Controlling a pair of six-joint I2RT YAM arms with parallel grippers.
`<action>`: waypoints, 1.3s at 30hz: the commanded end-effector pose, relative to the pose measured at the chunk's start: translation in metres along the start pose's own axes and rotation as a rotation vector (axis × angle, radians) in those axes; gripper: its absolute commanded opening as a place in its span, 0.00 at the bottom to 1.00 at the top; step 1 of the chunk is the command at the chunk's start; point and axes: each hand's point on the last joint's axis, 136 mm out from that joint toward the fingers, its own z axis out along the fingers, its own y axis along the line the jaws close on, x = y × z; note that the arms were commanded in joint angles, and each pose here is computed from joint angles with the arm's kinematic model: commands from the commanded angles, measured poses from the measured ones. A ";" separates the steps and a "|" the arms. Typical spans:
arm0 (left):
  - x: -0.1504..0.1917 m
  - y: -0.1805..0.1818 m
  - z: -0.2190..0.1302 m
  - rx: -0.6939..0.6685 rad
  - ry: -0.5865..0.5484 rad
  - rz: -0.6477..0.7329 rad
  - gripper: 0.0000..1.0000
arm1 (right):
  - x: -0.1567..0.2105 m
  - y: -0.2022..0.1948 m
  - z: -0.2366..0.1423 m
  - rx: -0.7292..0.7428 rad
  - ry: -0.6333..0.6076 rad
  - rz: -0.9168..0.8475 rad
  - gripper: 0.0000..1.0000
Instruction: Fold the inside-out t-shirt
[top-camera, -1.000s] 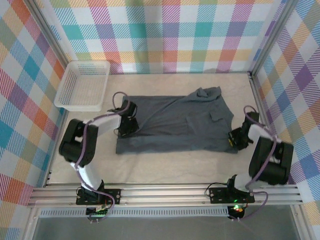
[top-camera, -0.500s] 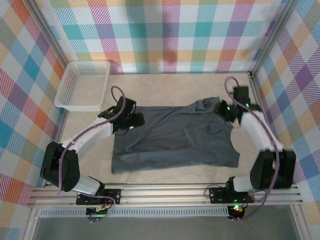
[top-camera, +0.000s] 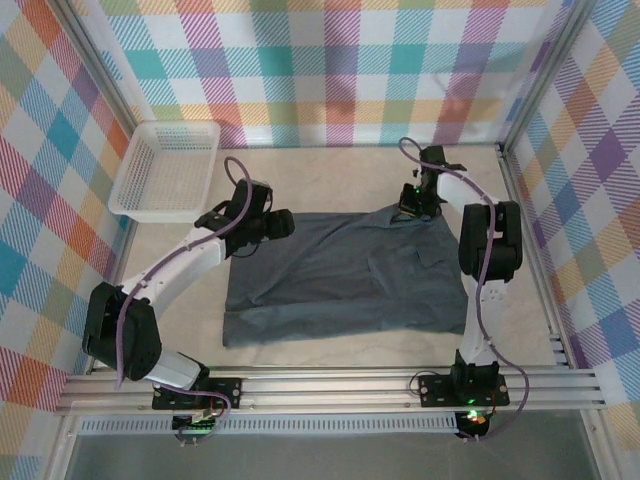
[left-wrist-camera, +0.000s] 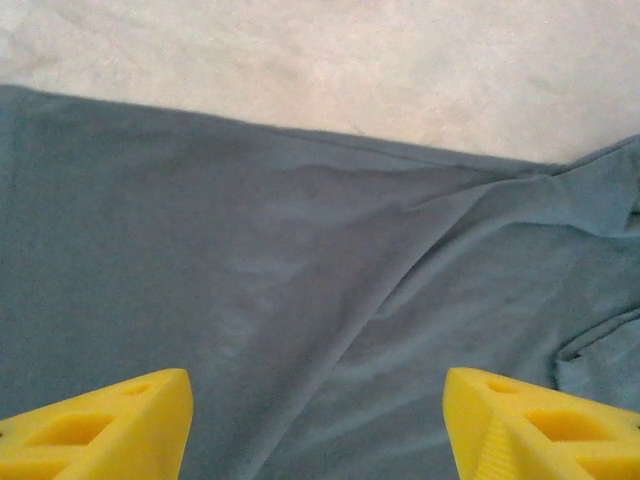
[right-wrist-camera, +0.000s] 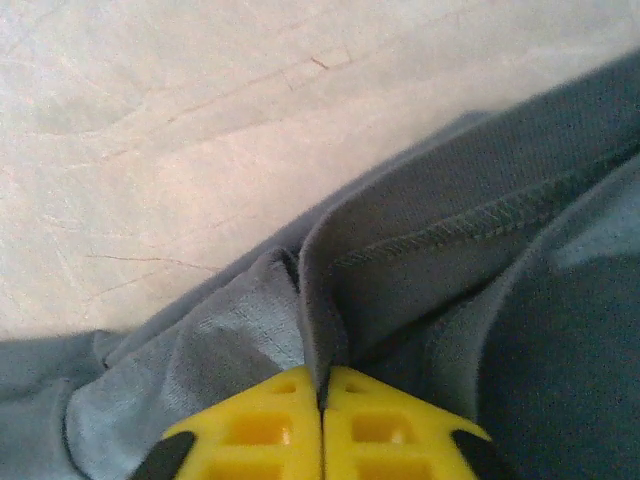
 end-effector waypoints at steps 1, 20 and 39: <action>0.013 0.016 0.008 -0.075 0.041 0.014 0.67 | -0.033 0.031 -0.036 -0.054 -0.117 -0.057 0.00; 0.010 0.023 0.022 -0.078 0.043 -0.018 0.67 | -0.065 -0.053 -0.090 0.130 -0.248 -0.034 0.45; 0.012 0.036 0.023 -0.092 0.063 -0.039 0.67 | -0.039 -0.080 -0.014 0.270 -0.019 -0.242 0.46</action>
